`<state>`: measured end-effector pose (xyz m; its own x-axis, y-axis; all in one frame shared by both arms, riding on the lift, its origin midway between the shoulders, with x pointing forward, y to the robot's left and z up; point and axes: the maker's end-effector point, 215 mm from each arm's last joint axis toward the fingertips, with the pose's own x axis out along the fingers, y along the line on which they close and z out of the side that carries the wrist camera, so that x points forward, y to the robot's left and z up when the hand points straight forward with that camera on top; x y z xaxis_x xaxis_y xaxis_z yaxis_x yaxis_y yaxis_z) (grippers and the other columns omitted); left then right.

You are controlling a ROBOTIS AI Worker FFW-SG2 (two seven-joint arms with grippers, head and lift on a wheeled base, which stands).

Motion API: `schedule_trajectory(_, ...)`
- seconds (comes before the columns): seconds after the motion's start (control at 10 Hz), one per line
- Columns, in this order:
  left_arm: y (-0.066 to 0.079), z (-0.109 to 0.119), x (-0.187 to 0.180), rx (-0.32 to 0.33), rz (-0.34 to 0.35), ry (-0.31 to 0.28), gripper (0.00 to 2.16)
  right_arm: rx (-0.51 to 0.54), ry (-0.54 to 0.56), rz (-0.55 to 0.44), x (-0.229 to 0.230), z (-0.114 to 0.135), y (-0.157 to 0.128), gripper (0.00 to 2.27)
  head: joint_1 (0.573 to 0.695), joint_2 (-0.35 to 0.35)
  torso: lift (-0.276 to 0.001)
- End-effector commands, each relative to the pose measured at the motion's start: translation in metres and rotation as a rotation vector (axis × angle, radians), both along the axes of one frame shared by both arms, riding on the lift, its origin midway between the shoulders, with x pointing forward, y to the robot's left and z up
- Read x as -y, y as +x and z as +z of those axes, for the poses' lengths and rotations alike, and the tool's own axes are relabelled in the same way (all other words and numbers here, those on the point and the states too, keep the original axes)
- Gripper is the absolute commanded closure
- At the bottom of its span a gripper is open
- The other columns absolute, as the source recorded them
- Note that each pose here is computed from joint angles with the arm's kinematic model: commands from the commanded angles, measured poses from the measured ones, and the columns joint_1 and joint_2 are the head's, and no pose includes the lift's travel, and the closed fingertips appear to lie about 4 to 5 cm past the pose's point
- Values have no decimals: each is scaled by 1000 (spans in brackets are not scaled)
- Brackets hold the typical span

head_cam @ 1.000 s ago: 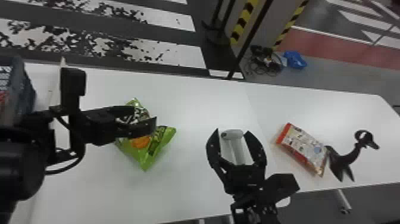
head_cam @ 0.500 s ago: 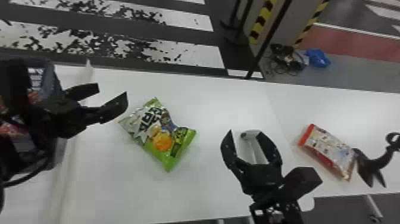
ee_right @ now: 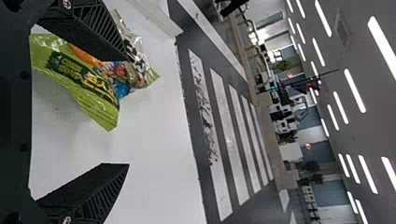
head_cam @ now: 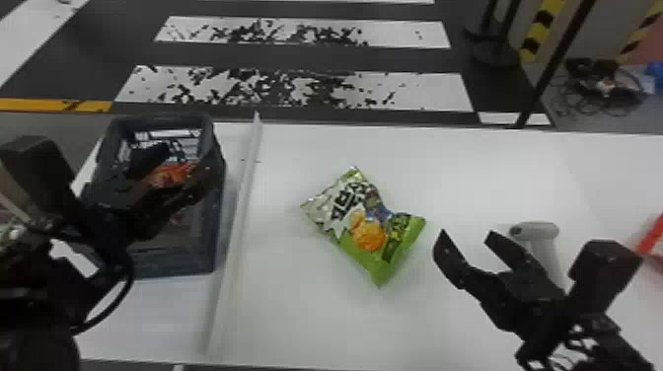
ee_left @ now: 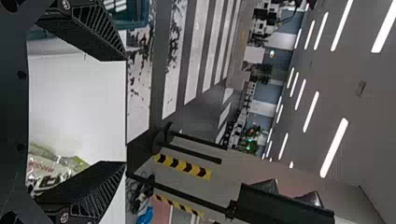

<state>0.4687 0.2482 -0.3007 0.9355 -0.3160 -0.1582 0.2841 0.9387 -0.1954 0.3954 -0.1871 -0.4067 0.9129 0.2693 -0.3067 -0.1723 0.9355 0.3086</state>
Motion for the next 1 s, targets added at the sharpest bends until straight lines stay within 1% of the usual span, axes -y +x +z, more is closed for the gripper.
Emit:
schedule_trajectory(0.0, -7, 10, -23, 52, 68, 30, 83, -123, 91, 76, -19, -13, -3, 56, 695, 67, -95)
schedule_trajectory(0.2, -10, 15, -48, 88, 171, 86, 87, -223, 165, 158, -41, -19, -1, 56, 695, 156, -95)
schedule_trajectory(0.3, -10, 18, -57, 119, 209, 128, 87, -244, 218, 184, -46, -17, 5, 56, 695, 175, -95)
schedule_trajectory(0.4, -9, 16, -60, 130, 230, 146, 87, -266, 268, 200, -47, -20, 10, 56, 695, 204, -95)
schedule_trajectory(0.5, -9, 11, -63, 132, 247, 151, 87, -283, 279, 203, -47, -24, 15, 56, 695, 218, -95)
schedule_trajectory(0.6, -9, 6, -60, 134, 256, 171, 87, -295, 288, 204, -46, -28, 22, 56, 695, 220, -95)
schedule_trajectory(0.7, -14, 6, -58, 159, 268, 194, 87, -317, 304, 208, -46, -35, 28, 56, 695, 218, -95)
schedule_trajectory(0.9, -21, -8, -59, 135, 274, 194, 90, -354, 332, 211, -45, -49, 44, 56, 695, 212, -95)
